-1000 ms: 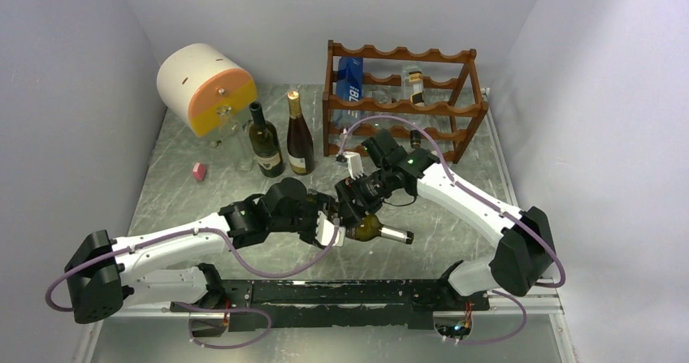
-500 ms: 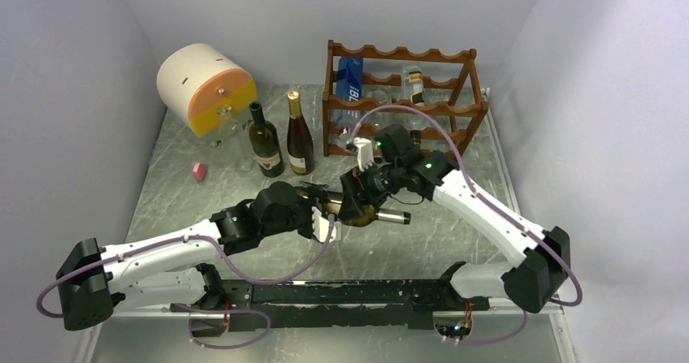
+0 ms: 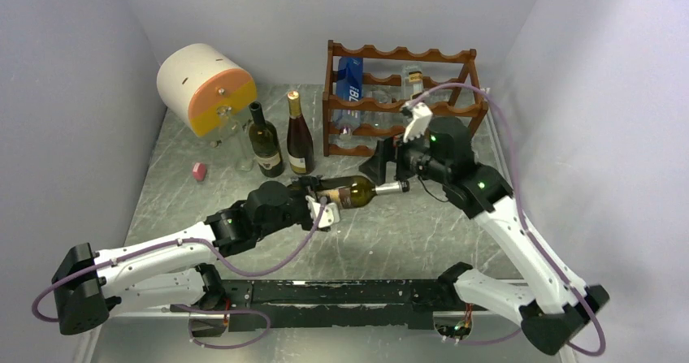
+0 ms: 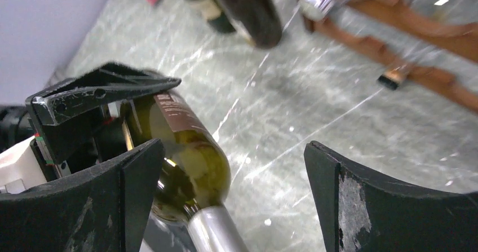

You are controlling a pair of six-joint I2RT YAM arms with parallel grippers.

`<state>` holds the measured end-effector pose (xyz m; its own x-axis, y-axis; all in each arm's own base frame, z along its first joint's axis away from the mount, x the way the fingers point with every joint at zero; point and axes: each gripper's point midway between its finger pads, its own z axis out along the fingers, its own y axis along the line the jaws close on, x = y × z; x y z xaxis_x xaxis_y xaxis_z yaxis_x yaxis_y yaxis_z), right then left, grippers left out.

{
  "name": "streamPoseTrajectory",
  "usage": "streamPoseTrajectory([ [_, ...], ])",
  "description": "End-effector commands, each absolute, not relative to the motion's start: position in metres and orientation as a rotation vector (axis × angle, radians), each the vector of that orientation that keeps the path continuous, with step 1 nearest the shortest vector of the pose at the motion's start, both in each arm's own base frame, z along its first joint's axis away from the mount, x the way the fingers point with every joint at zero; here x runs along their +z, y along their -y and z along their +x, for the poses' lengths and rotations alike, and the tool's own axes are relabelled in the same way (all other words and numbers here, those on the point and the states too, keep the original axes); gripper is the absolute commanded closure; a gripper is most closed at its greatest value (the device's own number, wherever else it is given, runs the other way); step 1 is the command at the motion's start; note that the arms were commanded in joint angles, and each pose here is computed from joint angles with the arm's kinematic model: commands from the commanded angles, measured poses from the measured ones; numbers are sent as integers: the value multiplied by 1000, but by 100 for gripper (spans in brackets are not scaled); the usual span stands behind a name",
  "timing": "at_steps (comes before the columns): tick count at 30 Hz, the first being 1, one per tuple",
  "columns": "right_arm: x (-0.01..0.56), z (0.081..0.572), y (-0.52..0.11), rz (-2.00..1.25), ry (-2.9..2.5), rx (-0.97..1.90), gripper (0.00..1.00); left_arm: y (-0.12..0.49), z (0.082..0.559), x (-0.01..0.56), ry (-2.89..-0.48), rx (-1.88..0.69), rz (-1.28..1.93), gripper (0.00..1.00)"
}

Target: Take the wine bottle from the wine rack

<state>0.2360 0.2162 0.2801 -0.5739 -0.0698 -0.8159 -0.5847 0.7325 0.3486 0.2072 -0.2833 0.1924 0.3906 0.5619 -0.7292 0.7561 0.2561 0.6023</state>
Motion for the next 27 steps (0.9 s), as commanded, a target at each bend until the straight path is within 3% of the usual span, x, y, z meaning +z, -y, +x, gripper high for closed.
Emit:
streamPoseTrajectory([
  [1, 320, 257, -192, -247, -1902, 689, 0, 293, 220, 282, -1263, -408, 943, 93],
  [7, 340, 258, -178, -142, -1772, 694, 0, 295, 210, 279, -1309, -669, 679, 93],
  [13, 364, 249, -194, -232, -1682, 792, 0, 288, 215, 266, -1360, -682, 585, 93],
  [22, 343, 245, -235, -362, -1735, 986, 0, 283, 211, 268, -1328, -740, 521, 93],
  [27, 354, 245, -256, -379, -1652, 1139, 6, 284, 209, 264, -1337, -745, 536, 93],
])
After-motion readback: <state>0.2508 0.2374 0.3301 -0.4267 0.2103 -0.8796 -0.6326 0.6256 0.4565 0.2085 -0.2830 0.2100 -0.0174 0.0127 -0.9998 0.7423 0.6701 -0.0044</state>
